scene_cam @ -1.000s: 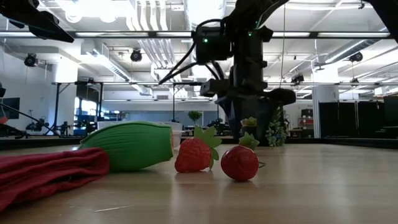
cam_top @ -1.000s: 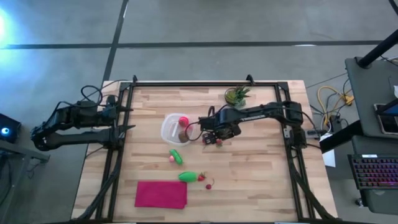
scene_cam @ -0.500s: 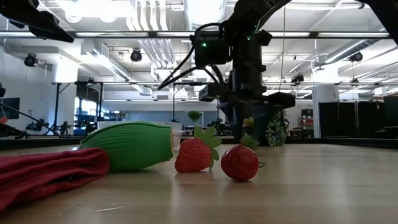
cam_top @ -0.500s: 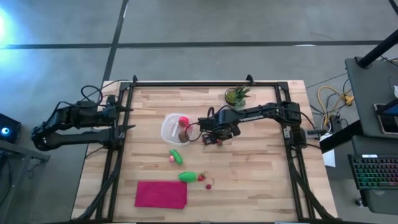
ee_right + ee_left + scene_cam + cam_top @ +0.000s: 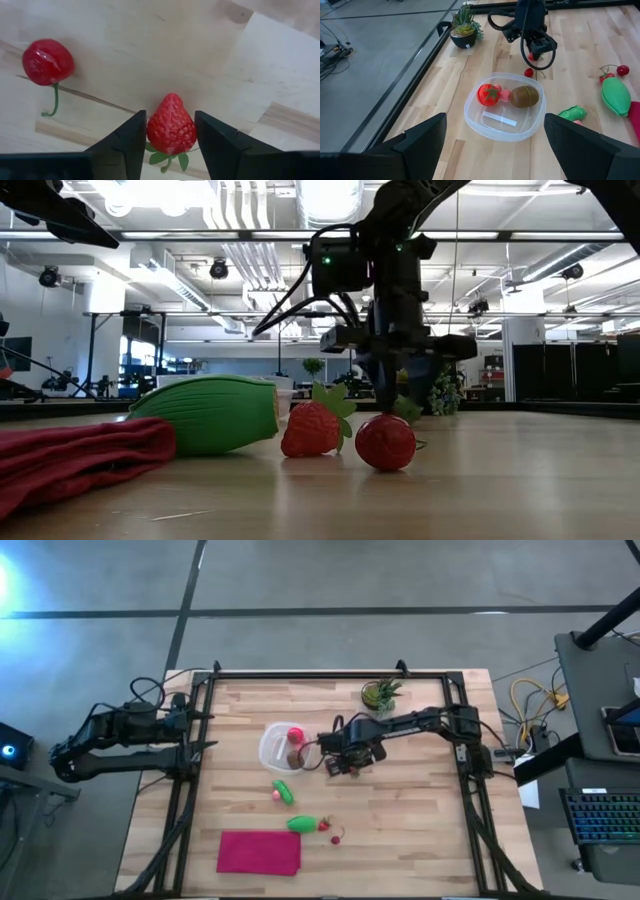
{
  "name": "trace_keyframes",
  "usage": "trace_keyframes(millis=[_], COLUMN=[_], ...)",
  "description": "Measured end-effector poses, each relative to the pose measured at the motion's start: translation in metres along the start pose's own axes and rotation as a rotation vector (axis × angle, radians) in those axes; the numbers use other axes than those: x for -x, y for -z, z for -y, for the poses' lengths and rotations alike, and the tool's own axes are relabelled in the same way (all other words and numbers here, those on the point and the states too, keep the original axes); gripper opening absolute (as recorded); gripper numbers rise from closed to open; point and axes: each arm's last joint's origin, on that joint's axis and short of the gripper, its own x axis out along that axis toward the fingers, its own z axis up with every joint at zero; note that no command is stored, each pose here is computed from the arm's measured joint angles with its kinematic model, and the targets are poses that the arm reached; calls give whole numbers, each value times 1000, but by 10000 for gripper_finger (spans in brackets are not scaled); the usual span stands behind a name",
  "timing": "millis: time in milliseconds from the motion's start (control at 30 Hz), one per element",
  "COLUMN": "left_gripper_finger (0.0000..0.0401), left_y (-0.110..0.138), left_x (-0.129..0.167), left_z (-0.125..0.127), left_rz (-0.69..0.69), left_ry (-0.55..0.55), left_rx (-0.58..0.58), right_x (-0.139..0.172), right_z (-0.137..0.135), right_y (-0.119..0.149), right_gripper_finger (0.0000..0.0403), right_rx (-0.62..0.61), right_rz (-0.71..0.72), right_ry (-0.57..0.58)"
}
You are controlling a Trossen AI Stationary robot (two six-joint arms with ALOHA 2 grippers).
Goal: Pick and placing Produce into tupperware
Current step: Put the top red strawberry into the transparent bin
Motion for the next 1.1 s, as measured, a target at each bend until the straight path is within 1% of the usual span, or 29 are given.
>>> trace_keyframes(millis=[167, 300, 400, 500, 600, 667, 800, 900, 1000, 1100], left_gripper_finger=[319, 319, 319, 319, 319, 319, 319, 319, 319, 319], left_y=[0, 0, 0, 0, 0, 0, 0, 0, 0, 0], left_x=[0, 0, 0, 0, 0, 0, 0, 0, 0, 0], left_z=[0, 0, 0, 0, 0, 0, 0, 0, 0, 0], left_rz=[0, 0, 0, 0, 0, 0, 0, 0, 0, 0], left_ry=[0, 0, 0, 0, -1, 0, 0, 0, -1, -1], left_rx=[0, 0, 0, 0, 0, 0, 0, 0, 0, 0], right_x=[-4, -2, 6, 22, 49, 76, 134, 169, 201, 223], right_z=[-1, -1, 1, 3, 7, 7, 4, -2, -9, -17], right_y=[1, 2, 4, 7, 13, 17, 22, 23, 24, 21], right_gripper_finger=[161, 141, 128, 128, 141, 150, 152, 144, 139, 139], right_rx=[11, 22, 25, 32, 32, 33, 8, 9, 25, 47], right_rz=[-12, -12, -11, -31, -57, -48, -3, 14, 58, 142], right_ry=[8, 4, -8, -1, 7, -33, -179, -285, -392, -471])
